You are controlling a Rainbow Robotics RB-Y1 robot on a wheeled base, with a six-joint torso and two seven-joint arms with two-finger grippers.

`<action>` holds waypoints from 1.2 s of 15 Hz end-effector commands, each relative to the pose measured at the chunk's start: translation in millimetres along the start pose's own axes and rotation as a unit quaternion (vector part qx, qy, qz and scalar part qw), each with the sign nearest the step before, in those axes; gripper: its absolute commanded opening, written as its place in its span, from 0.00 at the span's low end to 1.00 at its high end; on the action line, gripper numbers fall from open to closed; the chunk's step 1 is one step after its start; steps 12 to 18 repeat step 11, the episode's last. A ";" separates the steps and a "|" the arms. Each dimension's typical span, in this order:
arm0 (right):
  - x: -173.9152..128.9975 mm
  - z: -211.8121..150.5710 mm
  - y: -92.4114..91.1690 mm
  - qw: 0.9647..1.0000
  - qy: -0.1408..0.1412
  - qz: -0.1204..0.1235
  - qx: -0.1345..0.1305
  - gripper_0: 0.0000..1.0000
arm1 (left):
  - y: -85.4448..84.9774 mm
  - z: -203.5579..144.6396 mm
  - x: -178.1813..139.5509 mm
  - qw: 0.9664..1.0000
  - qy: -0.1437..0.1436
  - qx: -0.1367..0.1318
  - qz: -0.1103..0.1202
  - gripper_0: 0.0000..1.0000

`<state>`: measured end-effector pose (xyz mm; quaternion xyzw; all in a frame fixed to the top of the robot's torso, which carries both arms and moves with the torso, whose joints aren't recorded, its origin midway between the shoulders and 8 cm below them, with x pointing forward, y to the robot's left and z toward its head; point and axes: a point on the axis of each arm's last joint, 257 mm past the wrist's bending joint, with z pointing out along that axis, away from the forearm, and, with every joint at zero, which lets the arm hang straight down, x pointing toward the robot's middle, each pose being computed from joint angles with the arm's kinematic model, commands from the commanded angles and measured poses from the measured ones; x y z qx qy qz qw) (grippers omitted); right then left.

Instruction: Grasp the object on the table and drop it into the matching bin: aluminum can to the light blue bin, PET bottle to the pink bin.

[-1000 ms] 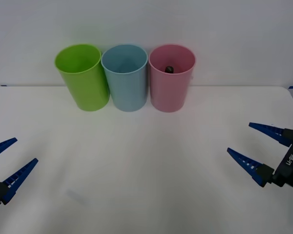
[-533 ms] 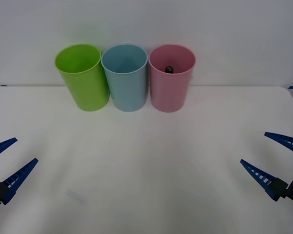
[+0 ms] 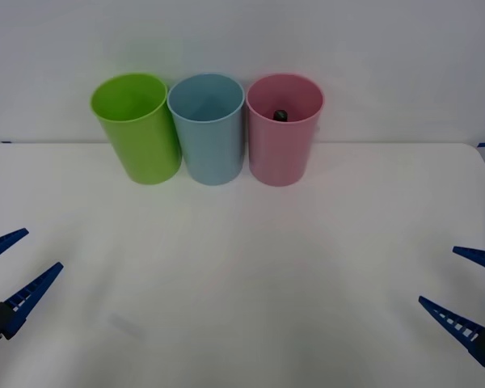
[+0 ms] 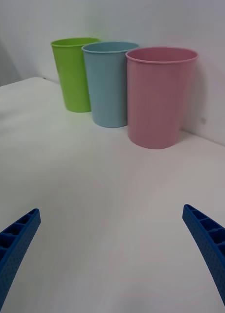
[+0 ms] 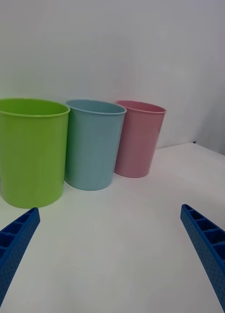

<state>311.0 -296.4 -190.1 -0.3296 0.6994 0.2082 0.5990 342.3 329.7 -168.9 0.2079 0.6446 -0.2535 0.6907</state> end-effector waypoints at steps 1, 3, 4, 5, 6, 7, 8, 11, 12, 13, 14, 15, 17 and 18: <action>9.2 -9.4 4.7 1.000 0.003 0.016 -0.015 1.00 | 0.0 0.0 0.0 1.000 0.000 0.000 0.000 1.00; 12.4 -12.6 6.5 1.000 0.000 0.022 -0.020 1.00 | 0.0 0.0 0.0 1.000 0.000 0.000 0.000 1.00; 14.1 -14.0 6.9 0.999 -0.001 0.025 -0.021 1.00 | 0.0 0.0 0.0 1.000 0.000 0.000 0.000 1.00; 16.1 -15.2 8.2 0.999 -0.002 0.029 -0.023 1.00 | 0.0 0.0 0.0 1.000 0.000 0.000 0.000 1.00; 17.7 -15.7 9.0 0.999 -0.002 0.030 -0.025 1.00 | 0.0 0.0 0.0 1.000 0.000 0.000 0.000 1.00; 19.1 -16.4 9.2 0.999 -0.001 0.029 -0.025 1.00 | 0.0 0.0 0.0 1.000 0.000 0.000 0.000 1.00; 18.6 -16.2 10.2 0.999 -0.001 0.028 -0.027 1.00 | 0.0 0.0 0.0 1.000 0.000 0.000 0.000 1.00; 20.4 -17.1 11.5 0.999 -0.001 0.031 -0.026 1.00 | 0.0 0.0 0.0 1.000 0.000 0.000 0.000 1.00; 20.4 -17.1 11.5 0.999 -0.001 0.031 -0.026 1.00 | 0.0 0.0 0.0 1.000 0.000 0.000 0.000 1.00; 20.4 -17.1 11.5 0.999 -0.001 0.031 -0.026 1.00 | 0.0 0.0 0.0 1.000 0.000 0.000 0.000 1.00; 20.4 -17.1 11.5 0.999 -0.001 0.031 -0.026 1.00 | 0.0 0.0 0.0 1.000 0.000 0.000 0.000 1.00; 20.4 -17.1 11.5 0.999 -0.001 0.031 -0.026 1.00 | 0.0 0.0 0.0 1.000 0.000 0.000 0.000 1.00; 20.4 -17.1 11.5 0.999 -0.001 0.031 -0.026 1.00 | 0.0 0.0 0.0 1.000 0.000 0.000 0.000 1.00; 20.4 -17.1 11.5 0.999 -0.001 0.031 -0.026 1.00 | 0.0 0.0 0.0 1.000 0.000 0.000 0.000 1.00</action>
